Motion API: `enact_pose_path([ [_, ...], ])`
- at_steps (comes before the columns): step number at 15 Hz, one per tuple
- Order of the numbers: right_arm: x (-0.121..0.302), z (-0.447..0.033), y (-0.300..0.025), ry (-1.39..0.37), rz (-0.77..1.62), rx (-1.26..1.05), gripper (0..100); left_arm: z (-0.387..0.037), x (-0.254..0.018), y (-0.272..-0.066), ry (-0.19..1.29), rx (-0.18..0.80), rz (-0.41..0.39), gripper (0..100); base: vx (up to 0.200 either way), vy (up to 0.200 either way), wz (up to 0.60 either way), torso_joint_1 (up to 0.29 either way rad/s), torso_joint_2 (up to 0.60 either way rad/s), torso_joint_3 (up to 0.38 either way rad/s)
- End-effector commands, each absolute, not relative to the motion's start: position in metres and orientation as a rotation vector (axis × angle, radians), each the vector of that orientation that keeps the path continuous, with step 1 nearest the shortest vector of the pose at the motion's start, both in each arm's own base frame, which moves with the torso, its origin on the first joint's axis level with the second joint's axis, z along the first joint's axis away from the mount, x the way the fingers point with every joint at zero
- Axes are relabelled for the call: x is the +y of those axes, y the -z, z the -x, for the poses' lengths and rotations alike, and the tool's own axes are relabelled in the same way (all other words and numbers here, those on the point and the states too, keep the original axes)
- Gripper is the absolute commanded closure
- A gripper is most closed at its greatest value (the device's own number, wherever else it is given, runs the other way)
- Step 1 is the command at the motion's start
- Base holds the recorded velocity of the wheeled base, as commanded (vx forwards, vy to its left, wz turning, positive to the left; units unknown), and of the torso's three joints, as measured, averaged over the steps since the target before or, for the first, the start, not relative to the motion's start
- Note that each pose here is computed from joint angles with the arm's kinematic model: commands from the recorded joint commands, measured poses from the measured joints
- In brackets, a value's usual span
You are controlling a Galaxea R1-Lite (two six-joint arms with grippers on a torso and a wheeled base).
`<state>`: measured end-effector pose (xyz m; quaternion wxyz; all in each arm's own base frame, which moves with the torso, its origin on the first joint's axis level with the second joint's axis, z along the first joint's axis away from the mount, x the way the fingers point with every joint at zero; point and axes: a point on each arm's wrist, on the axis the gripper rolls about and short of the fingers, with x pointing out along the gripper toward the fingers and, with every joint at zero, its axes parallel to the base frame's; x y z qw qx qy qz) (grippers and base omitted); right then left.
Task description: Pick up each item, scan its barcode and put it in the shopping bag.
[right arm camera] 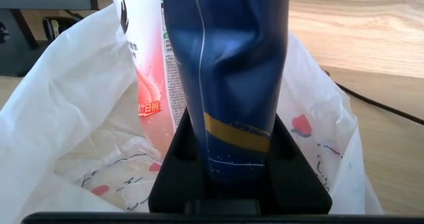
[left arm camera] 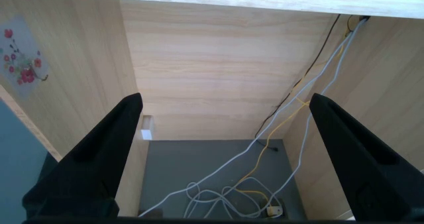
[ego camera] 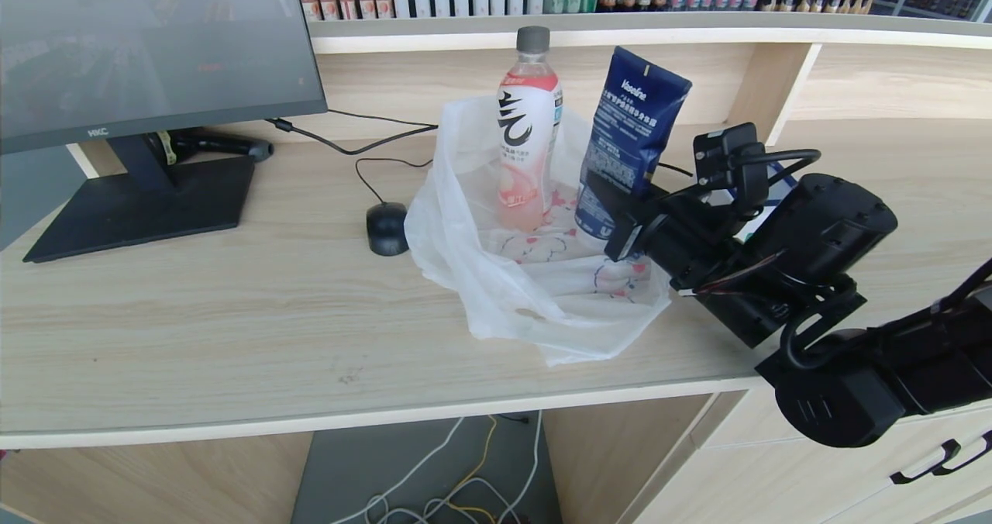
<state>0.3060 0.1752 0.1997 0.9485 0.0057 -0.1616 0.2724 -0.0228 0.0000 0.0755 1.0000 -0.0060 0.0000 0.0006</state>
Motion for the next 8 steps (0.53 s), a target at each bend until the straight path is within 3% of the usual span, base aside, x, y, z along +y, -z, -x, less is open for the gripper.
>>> enact_pose_path([
  [1,0.1755,-0.3074,-0.1973,-0.554,-0.009,-0.321,100,0.0228,0.0,-0.0755,-0.002,0.0,0.012,0,0.0,0.0,0.0,0.0,0.0,0.0],
  [8,0.1752,-0.3068,-0.1943,-0.557,-0.015,-0.308,100,0.0228,0.0,-0.0755,-0.002,0.0,0.012,0,0.0,0.0,0.0,0.0,0.0,0.0],
])
